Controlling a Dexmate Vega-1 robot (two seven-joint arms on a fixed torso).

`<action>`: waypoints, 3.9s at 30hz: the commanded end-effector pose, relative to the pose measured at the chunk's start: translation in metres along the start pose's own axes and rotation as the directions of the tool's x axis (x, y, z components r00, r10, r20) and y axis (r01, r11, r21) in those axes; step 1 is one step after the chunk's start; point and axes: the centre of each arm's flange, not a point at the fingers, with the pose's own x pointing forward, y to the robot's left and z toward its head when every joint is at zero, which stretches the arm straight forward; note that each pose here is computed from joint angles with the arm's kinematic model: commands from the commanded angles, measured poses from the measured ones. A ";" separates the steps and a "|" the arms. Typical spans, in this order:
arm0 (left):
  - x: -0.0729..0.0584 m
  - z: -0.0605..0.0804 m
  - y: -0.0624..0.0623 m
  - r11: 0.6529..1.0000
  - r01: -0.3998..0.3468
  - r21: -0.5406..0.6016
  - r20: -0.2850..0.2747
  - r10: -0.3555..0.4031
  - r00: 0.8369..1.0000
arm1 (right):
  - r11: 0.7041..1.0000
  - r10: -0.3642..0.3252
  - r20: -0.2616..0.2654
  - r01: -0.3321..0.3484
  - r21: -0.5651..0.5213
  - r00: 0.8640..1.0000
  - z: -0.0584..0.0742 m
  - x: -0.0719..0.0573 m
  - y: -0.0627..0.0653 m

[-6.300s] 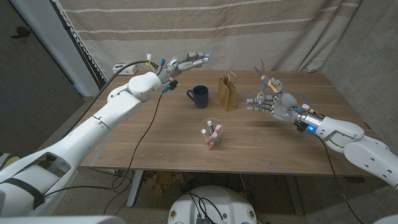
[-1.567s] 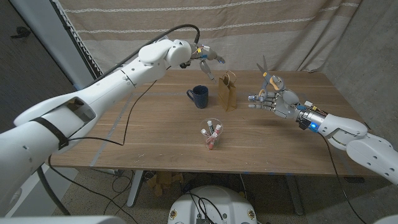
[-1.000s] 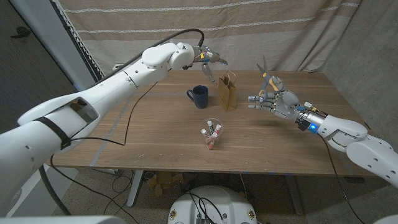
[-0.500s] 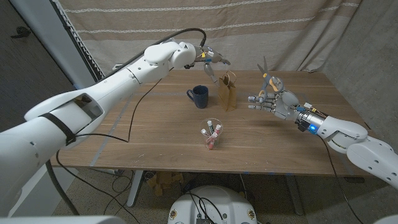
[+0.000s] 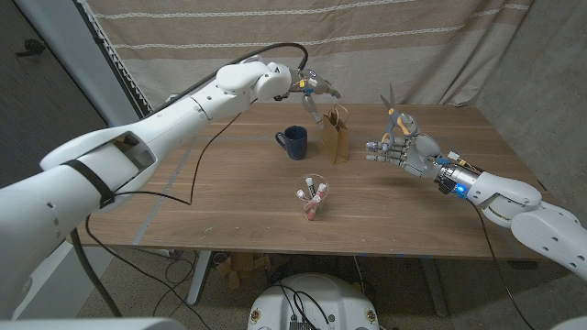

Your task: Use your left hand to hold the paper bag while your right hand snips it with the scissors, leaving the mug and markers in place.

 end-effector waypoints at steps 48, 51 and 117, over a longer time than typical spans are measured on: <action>0.016 0.008 -0.022 0.998 0.008 0.060 0.045 -0.010 0.999 | 1.000 -0.016 -0.013 0.016 -0.005 1.000 0.006 0.006 -0.002; 0.016 0.008 -0.024 0.998 0.013 0.060 0.044 -0.015 0.999 | 1.000 -0.017 -0.014 0.017 -0.012 1.000 0.006 0.007 -0.002; 0.025 0.015 -0.044 0.997 0.057 0.053 0.076 -0.061 0.995 | 0.999 -0.041 -0.021 0.041 -0.013 0.999 0.009 0.008 0.003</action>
